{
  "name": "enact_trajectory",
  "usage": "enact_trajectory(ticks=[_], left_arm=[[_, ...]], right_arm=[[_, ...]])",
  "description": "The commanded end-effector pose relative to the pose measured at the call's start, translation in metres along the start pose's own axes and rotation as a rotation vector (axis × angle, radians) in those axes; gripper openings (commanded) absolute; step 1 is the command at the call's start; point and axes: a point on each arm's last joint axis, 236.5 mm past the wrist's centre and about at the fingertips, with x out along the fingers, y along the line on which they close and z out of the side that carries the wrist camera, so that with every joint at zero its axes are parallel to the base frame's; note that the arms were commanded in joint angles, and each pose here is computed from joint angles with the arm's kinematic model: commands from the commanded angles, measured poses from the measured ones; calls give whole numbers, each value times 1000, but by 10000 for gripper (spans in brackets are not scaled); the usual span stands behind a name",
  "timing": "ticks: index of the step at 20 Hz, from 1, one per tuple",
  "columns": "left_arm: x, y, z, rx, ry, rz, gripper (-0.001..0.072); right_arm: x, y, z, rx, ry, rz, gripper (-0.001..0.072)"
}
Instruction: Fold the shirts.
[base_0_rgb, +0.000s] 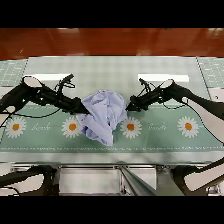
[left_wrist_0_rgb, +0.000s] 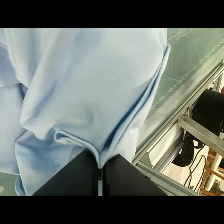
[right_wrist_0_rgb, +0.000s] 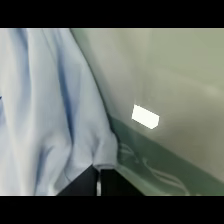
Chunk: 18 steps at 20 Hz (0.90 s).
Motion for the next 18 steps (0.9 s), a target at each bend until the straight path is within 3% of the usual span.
enact_trajectory(ticks=[1,5,10,14,18], left_arm=[[-5,-2,4,7,-11,-1,22],[-62,-40,42,139,-185,15,23],[-209,-181,92,461,-661,-14,22],[-316,-293,56,726,-996,47,22],[-360,-363,-21,920,-1162,96,22]], right_arm=[[-9,13,0,-53,3,28,20],[-103,44,41,-161,-196,-57,20],[-296,151,62,-399,-646,-187,20],[-409,244,-4,-621,-951,-314,20],[-489,303,-108,-759,-1238,-453,20]])
